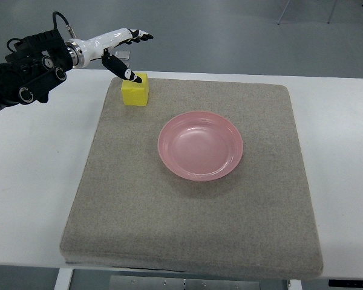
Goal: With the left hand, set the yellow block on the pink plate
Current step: 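Reach the left hand forward over the yellow cube, fingers open, then lower the left hand around the yellow cube and close the fingers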
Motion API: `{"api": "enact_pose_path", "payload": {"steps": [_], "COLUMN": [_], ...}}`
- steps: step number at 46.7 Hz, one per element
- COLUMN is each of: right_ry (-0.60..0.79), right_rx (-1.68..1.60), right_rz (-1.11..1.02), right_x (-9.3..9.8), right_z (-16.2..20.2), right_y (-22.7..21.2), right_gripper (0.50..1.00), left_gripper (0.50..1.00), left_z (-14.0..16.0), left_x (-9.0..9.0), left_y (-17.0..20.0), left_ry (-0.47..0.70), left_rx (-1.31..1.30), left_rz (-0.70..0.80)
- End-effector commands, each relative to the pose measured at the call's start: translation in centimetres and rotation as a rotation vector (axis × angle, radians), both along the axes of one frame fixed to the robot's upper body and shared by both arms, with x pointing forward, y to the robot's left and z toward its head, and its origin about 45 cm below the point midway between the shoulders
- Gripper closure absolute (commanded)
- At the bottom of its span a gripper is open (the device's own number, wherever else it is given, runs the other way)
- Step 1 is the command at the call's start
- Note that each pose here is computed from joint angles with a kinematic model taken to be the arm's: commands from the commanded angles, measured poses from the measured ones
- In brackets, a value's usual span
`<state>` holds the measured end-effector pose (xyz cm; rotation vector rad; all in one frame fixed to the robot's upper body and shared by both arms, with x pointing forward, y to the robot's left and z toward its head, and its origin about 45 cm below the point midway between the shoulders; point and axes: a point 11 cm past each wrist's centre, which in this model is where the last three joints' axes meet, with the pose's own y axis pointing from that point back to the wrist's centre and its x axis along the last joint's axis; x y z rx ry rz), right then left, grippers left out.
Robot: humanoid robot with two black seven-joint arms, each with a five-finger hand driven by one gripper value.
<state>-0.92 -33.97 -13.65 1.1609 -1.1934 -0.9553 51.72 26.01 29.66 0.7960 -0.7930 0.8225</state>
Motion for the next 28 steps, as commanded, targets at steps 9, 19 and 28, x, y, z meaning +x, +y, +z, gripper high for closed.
{"api": "enact_pose_path", "payload": {"steps": [9, 19, 28], "right_ry": [0.0, 0.0, 0.0], "right_rx": [0.0, 0.0, 0.0], "right_rz": [0.0, 0.0, 0.0], "right_x": [0.0, 0.0, 0.0], "right_z": [0.0, 0.0, 0.0], "right_y": [0.0, 0.0, 0.0], "right_gripper": [0.576, 0.576, 0.576], "left_gripper": [0.559, 0.598, 0.598], "left_z": [-1.3, -1.6, -3.0], "left_x": [-0.5, -0.3, -0.6], "left_y": [0.7, 1.3, 1.3], "left_ry": [-0.008, -0.012, 0.006], "left_rx": [0.158, 0.199, 0.208], "left_rz": [-0.059, -0.052, -0.052]}}
